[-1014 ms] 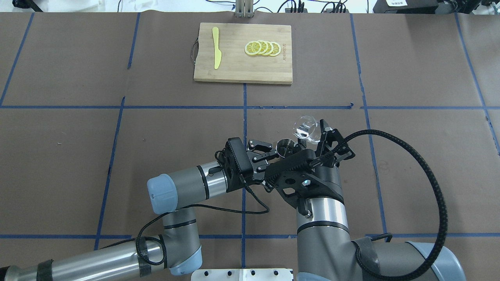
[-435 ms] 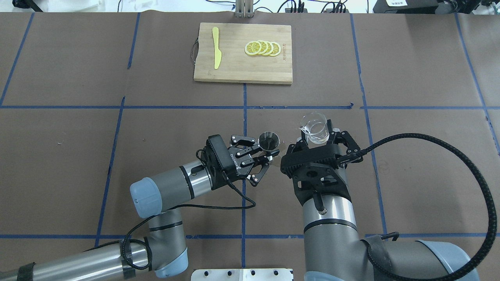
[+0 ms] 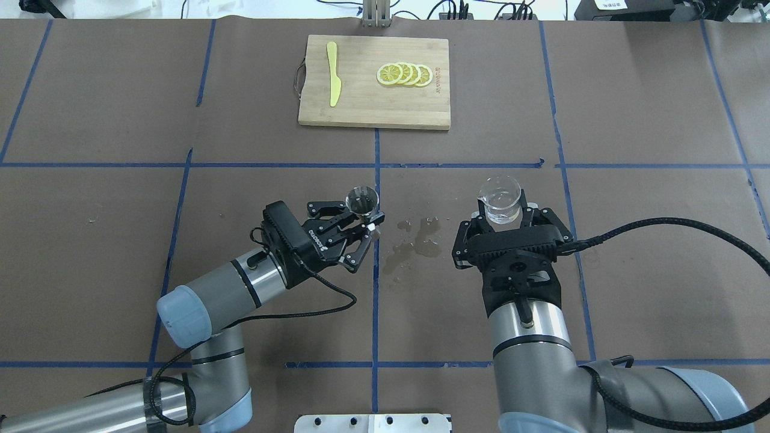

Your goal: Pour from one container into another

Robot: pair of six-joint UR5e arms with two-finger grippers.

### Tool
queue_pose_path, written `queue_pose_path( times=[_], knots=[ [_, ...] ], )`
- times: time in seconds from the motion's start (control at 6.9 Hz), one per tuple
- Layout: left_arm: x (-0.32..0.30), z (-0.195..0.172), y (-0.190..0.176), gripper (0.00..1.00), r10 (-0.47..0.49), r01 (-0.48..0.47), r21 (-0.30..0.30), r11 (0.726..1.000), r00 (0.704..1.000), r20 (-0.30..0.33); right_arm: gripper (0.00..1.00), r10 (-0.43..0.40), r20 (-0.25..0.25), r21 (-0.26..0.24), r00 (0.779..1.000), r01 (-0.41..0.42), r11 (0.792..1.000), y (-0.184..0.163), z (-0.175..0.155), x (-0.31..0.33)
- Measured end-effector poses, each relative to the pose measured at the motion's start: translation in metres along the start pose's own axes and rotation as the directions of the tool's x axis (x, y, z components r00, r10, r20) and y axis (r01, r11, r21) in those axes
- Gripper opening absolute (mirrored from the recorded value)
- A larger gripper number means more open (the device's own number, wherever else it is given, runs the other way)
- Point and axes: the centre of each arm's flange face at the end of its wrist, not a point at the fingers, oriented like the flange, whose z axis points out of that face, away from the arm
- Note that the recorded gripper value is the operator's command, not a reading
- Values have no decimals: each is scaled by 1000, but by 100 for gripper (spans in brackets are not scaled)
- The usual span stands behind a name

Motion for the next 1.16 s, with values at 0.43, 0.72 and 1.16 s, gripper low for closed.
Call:
queue_pose_path(
  times=[0.43, 0.72, 1.16],
  knots=[
    [-68, -50, 23, 0, 33, -58, 58, 997, 934, 355, 0, 28, -17, -12, 999, -28, 1000, 5, 17, 20],
    [-115, -94, 39, 0, 70, -123, 62, 990, 837, 542, 0, 19, -39, -28, 999, -20, 999, 8, 27, 31],
    [-193, -187, 68, 0, 148, -188, -13, 982, 725, 672, 0, 16, -49, -30, 999, -17, 999, 9, 31, 35]
  ],
)
